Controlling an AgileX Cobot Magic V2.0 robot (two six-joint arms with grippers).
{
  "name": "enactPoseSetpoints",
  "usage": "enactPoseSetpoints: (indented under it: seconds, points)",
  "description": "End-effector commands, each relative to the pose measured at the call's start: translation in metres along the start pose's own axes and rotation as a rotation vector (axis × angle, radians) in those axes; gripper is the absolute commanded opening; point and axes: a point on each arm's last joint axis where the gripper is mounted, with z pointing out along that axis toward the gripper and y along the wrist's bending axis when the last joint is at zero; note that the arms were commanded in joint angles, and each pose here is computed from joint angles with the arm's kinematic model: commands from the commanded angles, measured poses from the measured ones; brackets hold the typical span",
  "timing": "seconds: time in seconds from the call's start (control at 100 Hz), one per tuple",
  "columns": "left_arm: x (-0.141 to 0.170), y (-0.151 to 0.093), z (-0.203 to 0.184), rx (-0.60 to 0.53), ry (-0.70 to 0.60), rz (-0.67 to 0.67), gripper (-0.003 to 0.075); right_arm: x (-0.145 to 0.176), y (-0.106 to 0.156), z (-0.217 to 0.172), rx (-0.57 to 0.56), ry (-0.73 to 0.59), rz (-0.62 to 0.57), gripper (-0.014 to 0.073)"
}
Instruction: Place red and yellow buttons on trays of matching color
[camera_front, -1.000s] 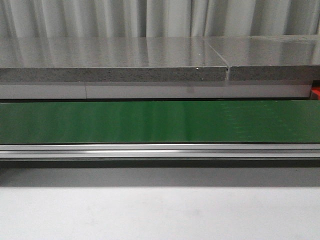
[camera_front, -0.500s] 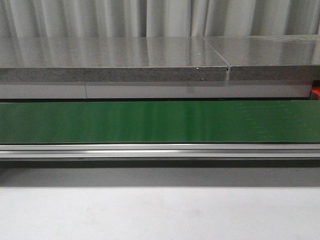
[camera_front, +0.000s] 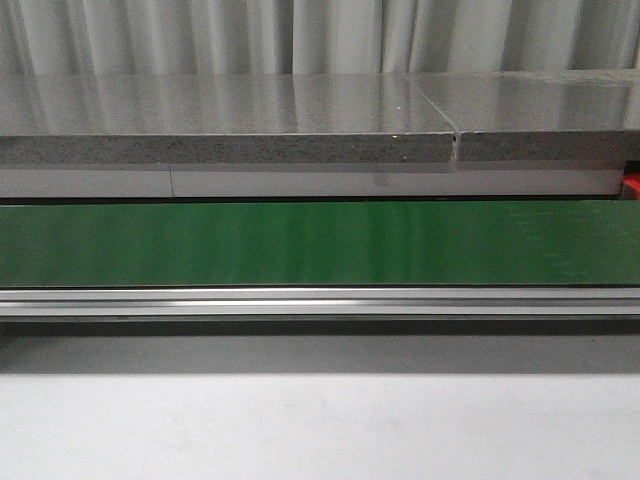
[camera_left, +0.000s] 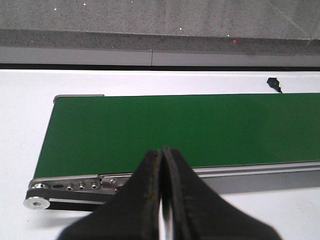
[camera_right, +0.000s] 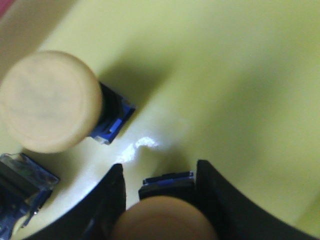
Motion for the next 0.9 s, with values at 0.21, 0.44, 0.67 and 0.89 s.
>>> enactPoseSetpoints:
  seconds: [0.21, 0.44, 0.67, 0.89]
  points:
    - [-0.014, -0.001, -0.003, 0.007, -0.093, -0.013, -0.0019, -0.009, -0.001, -0.009, 0.004, -0.076, -0.030, 0.0193]
    - [-0.014, -0.001, -0.003, 0.007, -0.093, -0.013, -0.0019, -0.011, -0.001, -0.016, -0.001, -0.100, -0.031, 0.0531]
    - [-0.014, -0.001, -0.003, 0.007, -0.093, -0.013, -0.0019, -0.020, 0.003, -0.053, -0.043, -0.251, 0.001, 0.0562]
    - [-0.014, -0.001, -0.003, 0.007, -0.093, -0.013, -0.0019, -0.019, 0.018, -0.105, -0.130, -0.421, -0.010, 0.0562]
